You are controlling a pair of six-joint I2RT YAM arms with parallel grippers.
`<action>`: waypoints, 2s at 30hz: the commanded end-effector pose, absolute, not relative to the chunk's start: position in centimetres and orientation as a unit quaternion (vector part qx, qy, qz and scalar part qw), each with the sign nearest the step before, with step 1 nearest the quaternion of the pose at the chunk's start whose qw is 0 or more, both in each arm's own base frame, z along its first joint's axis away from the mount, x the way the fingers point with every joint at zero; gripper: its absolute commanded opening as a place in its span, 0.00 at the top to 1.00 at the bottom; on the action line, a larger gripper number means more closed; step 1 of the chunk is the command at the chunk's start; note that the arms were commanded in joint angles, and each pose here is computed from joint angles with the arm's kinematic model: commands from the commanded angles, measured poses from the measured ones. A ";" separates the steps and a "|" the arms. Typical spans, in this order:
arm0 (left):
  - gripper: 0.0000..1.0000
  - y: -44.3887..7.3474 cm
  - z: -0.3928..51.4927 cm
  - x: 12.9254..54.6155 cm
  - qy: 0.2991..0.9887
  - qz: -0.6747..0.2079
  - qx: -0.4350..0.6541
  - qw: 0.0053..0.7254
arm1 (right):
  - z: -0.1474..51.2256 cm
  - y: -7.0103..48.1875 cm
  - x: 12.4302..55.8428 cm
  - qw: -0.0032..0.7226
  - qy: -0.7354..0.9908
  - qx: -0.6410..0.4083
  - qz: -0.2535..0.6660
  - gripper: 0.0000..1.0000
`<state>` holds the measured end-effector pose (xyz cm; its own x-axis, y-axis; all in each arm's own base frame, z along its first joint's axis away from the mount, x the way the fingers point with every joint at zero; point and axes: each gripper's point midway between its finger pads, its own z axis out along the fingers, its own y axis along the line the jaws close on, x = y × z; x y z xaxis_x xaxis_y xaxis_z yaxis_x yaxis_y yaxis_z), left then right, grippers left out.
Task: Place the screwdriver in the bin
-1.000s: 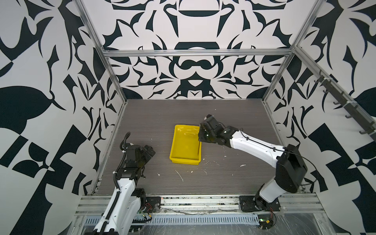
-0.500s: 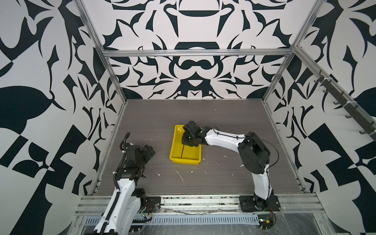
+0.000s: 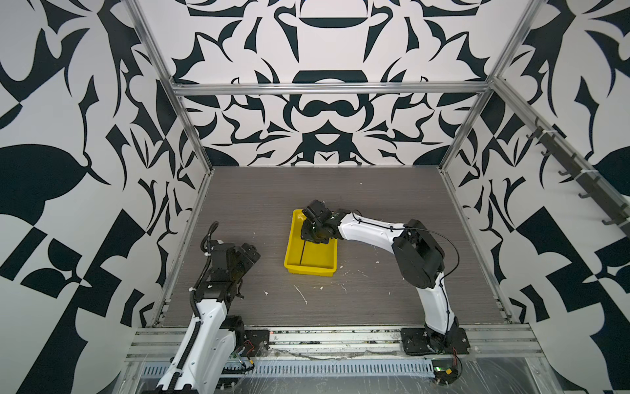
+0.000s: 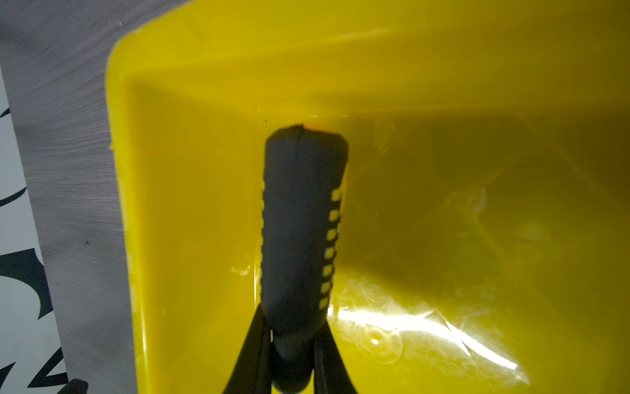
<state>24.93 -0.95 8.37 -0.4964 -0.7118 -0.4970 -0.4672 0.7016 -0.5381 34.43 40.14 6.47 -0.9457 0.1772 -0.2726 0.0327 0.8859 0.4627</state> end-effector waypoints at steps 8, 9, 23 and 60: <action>0.00 -1.0 8.9 25.1 0.844 -0.173 -0.352 0.365 | 8.3 40.7 35.1 0.176 0.957 0.035 0.230 0.77; 0.00 -1.0 8.9 25.1 0.845 -0.173 -0.352 0.364 | 8.2 40.6 35.0 0.176 0.957 0.032 0.227 0.75; 0.00 -0.6 8.8 25.1 0.844 -0.164 -0.358 0.364 | 12.8 40.6 35.6 0.215 0.947 -0.002 0.237 0.67; 0.00 -1.1 7.9 25.8 0.854 -0.166 -0.355 0.342 | 13.9 3.4 34.3 0.542 0.794 -0.071 -0.266 0.54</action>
